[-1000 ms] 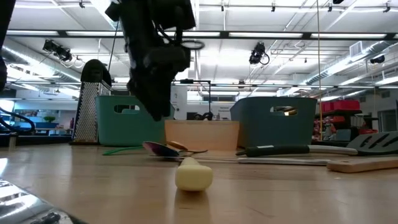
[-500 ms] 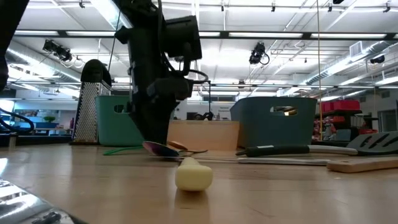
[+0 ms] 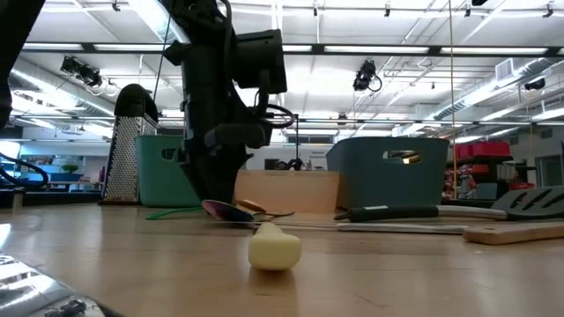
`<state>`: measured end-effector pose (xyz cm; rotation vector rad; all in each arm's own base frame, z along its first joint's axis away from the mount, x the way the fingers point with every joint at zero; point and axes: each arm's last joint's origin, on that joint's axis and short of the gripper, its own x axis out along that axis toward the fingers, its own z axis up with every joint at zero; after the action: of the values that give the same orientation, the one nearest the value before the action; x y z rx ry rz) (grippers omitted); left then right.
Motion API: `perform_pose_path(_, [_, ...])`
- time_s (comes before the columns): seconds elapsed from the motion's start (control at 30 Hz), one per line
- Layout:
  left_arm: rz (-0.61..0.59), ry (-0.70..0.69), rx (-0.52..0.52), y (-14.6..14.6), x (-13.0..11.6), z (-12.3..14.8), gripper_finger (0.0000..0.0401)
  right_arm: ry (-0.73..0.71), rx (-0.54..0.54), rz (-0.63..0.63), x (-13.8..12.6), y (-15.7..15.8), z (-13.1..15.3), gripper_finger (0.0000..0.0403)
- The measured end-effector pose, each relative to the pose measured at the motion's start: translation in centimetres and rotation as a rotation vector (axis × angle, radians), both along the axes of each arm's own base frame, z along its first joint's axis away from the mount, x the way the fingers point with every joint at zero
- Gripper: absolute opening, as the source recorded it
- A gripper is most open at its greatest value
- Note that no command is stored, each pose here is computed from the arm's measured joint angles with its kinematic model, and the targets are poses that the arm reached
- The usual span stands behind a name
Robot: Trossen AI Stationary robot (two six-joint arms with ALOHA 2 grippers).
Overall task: Pick & Place Kitchen Items
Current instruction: Put the green spoon into the dark blue bin
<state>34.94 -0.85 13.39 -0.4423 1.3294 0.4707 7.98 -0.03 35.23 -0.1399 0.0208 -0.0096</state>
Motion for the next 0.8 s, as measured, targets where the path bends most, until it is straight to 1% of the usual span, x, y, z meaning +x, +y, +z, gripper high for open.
perform_pose_path(0.1, [0.002,0.004,0.008,0.02,-0.04,-0.06,0.0183,0.0,0.0,0.0,0.0,0.0,0.0,0.0118])
perform_pose_path(0.23, [0.004,0.01,0.014,0.06,-0.11,-0.12,0.0143,0.0,0.0,0.0,0.0,0.0,0.0,0.0118])
perform_pose_path(0.33, [0.005,0.015,0.015,0.09,-0.16,-0.14,0.0105,0.0,0.0,0.0,0.0,0.0,-0.01,0.0118])
perform_pose_path(0.5, [0.0,0.027,0.018,0.12,-0.28,-0.18,0.0027,0.0,0.0,0.0,0.0,0.0,0.0,0.0118])
perform_pose_path(0.53, [-0.001,0.028,0.017,0.12,-0.28,-0.17,0.0018,0.0,0.0,0.0,0.0,0.0,0.0,0.0118])
perform_pose_path(0.8, [-0.007,0.036,0.016,0.1,-0.33,-0.2,0.0015,0.0,0.0,0.0,0.0,0.0,0.0,0.0118])
